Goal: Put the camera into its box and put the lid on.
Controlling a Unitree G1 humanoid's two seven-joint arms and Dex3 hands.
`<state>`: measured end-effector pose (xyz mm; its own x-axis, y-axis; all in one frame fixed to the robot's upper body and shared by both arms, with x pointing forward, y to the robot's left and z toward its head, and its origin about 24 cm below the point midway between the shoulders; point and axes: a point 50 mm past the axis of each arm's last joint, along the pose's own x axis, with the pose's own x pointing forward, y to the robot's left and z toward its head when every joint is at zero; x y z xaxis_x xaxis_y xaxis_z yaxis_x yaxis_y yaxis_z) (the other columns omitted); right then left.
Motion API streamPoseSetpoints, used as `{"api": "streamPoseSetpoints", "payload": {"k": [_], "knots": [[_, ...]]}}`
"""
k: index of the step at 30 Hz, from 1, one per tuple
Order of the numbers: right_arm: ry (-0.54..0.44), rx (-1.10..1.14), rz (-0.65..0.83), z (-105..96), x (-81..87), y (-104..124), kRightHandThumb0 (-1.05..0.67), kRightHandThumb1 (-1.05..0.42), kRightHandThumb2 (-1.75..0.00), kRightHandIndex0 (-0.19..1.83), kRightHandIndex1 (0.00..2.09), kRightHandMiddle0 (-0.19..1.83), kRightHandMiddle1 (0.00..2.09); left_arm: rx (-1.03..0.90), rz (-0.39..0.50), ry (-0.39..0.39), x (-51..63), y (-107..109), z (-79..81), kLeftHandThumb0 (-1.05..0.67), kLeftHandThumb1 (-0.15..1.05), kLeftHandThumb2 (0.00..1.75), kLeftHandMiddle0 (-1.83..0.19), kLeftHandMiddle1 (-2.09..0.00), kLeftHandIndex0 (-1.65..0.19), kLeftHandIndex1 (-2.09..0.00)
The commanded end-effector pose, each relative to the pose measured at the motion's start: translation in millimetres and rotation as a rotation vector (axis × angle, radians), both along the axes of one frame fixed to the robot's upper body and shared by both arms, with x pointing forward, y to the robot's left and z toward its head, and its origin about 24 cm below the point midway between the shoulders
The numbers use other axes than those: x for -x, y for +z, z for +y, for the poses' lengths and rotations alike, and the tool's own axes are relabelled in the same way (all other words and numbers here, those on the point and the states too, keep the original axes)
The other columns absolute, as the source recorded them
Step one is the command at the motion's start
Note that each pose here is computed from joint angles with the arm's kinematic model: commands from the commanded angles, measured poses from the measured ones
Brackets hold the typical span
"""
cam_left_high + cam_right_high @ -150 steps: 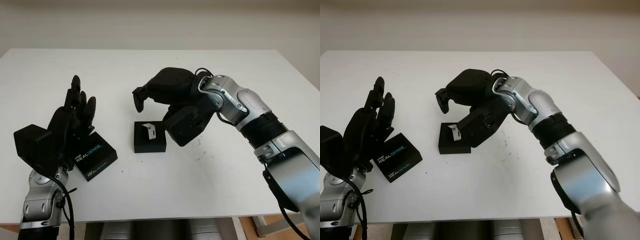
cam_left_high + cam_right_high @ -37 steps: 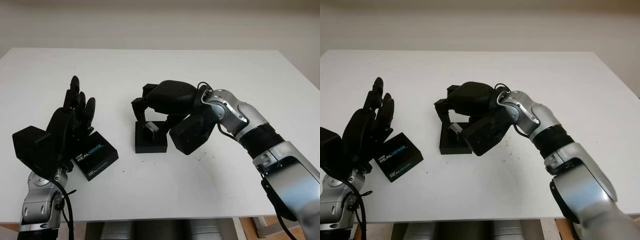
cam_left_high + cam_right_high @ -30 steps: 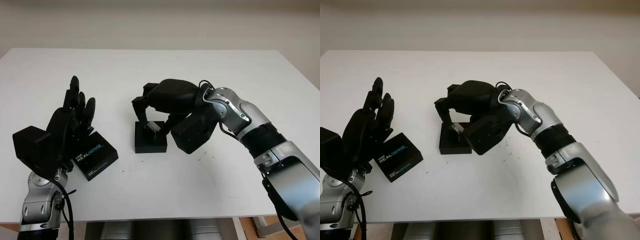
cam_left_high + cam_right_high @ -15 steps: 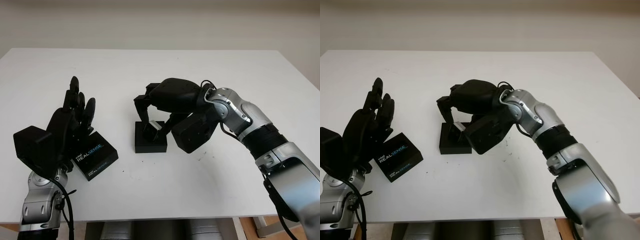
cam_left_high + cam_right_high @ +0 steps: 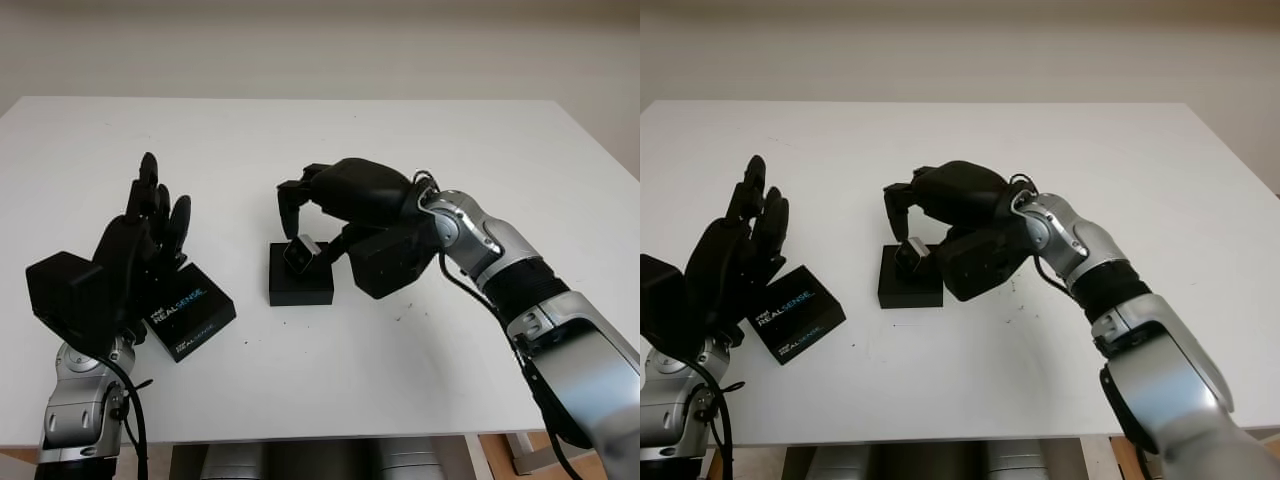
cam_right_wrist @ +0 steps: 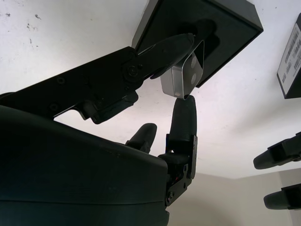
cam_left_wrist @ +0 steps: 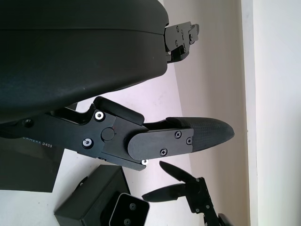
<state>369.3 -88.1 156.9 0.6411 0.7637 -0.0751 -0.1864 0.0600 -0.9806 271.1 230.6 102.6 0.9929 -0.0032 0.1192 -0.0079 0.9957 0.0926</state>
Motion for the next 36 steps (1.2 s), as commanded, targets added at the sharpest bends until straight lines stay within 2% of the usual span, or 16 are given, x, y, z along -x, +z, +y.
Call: {"api": "streamPoseSetpoints", "payload": {"k": [1, 5, 14, 23, 36], "knots": [[-0.007, -0.024, -0.003, -1.2, -0.1, -0.2, -0.43, -0.96, -0.06, 0.19, 0.78, 0.40, 1.56, -0.002, -0.025, -0.007, -0.2, 5.8, -0.8, -0.73, 1.05, 0.51, 0.19, 0.00, 0.19, 0.00], [-0.026, -0.059, 0.022, -3.8, -0.3, -4.2, -0.42, -0.96, -0.06, 0.23, 0.70, 0.39, 1.58, -0.001, -0.025, -0.008, -0.2, 5.8, 0.0, -0.72, 1.05, 0.51, 0.19, 0.00, 0.19, 0.00], [-0.081, -0.178, 0.116, -12.6, -0.8, -16.5, -0.41, -0.95, -0.05, 0.28, 0.65, 0.41, 1.54, -0.003, -0.024, -0.006, 0.3, 6.3, 0.5, -0.73, 1.05, 0.50, 0.19, 0.00, 0.19, 0.00], [-0.135, -0.282, 0.258, -19.1, -2.1, -26.2, -0.42, -0.95, -0.06, 0.15, 0.86, 0.36, 1.66, 0.008, -0.028, -0.010, 1.3, 6.5, 0.9, -0.71, 1.05, 0.51, 0.19, 0.00, 0.19, 0.00], [-0.153, -0.362, 0.332, -26.8, -3.6, -19.6, -0.42, -0.94, -0.06, 0.10, 0.91, 0.37, 1.77, 0.005, -0.021, -0.014, 0.8, 6.4, 2.7, -0.71, 1.05, 0.51, 0.19, 0.00, 0.19, 0.00]]}}
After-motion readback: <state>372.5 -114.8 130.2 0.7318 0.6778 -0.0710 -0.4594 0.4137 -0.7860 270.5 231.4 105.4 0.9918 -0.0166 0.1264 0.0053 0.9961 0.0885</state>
